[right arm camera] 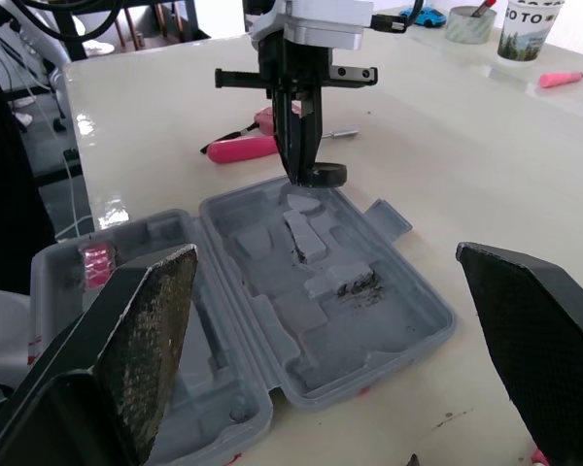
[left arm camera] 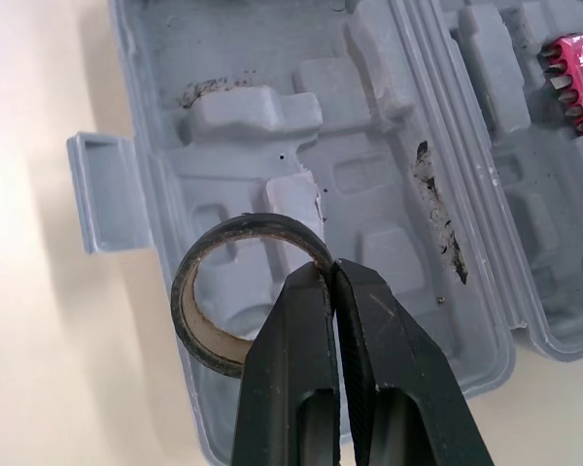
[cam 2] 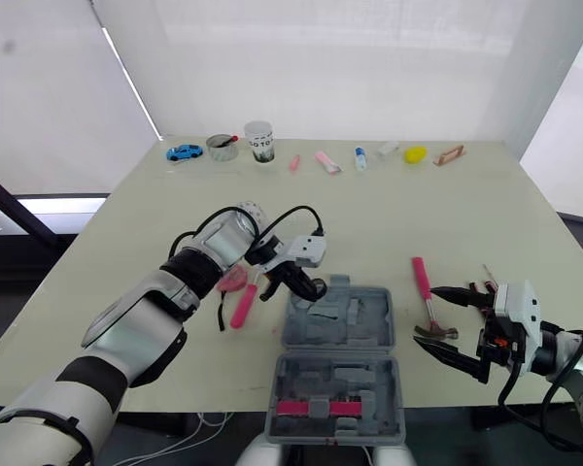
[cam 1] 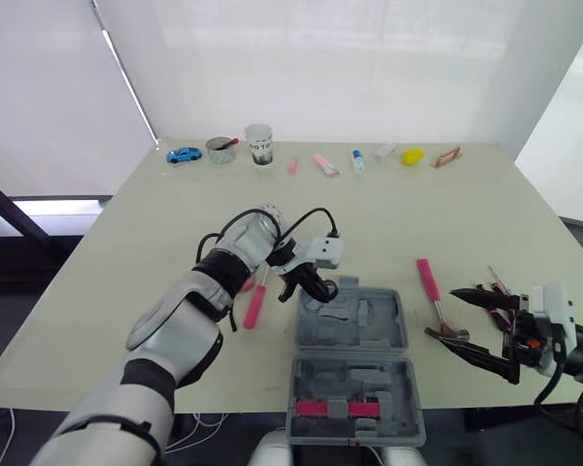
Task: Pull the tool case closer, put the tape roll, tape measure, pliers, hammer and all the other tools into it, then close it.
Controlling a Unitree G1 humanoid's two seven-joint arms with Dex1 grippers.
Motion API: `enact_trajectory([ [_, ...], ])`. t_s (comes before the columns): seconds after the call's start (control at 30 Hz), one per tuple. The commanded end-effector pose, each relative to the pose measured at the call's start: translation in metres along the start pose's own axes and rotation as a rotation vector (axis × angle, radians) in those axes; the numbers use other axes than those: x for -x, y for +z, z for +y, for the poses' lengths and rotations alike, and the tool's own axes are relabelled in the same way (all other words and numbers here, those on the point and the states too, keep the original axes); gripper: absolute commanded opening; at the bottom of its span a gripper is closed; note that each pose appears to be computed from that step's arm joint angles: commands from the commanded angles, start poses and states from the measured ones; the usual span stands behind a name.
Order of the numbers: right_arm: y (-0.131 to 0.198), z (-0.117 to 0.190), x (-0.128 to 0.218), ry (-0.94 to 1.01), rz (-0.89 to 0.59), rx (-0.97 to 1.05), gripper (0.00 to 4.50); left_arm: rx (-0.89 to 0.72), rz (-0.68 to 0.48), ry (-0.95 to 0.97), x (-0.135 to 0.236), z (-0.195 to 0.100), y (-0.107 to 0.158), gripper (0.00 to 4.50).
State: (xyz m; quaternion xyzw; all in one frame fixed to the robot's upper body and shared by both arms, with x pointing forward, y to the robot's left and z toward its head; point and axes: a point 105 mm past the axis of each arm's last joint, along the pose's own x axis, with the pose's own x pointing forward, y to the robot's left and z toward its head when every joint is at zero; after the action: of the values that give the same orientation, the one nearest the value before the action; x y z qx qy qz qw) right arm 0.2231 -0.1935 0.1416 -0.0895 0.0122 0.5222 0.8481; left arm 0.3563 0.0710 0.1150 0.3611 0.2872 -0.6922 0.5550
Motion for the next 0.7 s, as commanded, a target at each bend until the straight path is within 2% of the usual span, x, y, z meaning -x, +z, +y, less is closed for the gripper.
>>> enact_trajectory([
  [0.03, 0.008, -0.001, 0.007, 0.005, -0.007, 0.022, 4.50, -0.005, -0.050, -0.035, 0.010, -0.003, 0.007, 0.11],
  [0.23, 0.004, -0.002, 0.010, 0.013, 0.015, 0.019, 4.50, 0.086, -0.100, -0.030, 0.010, -0.006, -0.001, 0.11],
  [0.7, 0.005, -0.006, 0.011, -0.008, 0.014, 0.034, 4.50, 0.185, -0.136, -0.024, 0.006, -0.001, -0.012, 0.11],
])
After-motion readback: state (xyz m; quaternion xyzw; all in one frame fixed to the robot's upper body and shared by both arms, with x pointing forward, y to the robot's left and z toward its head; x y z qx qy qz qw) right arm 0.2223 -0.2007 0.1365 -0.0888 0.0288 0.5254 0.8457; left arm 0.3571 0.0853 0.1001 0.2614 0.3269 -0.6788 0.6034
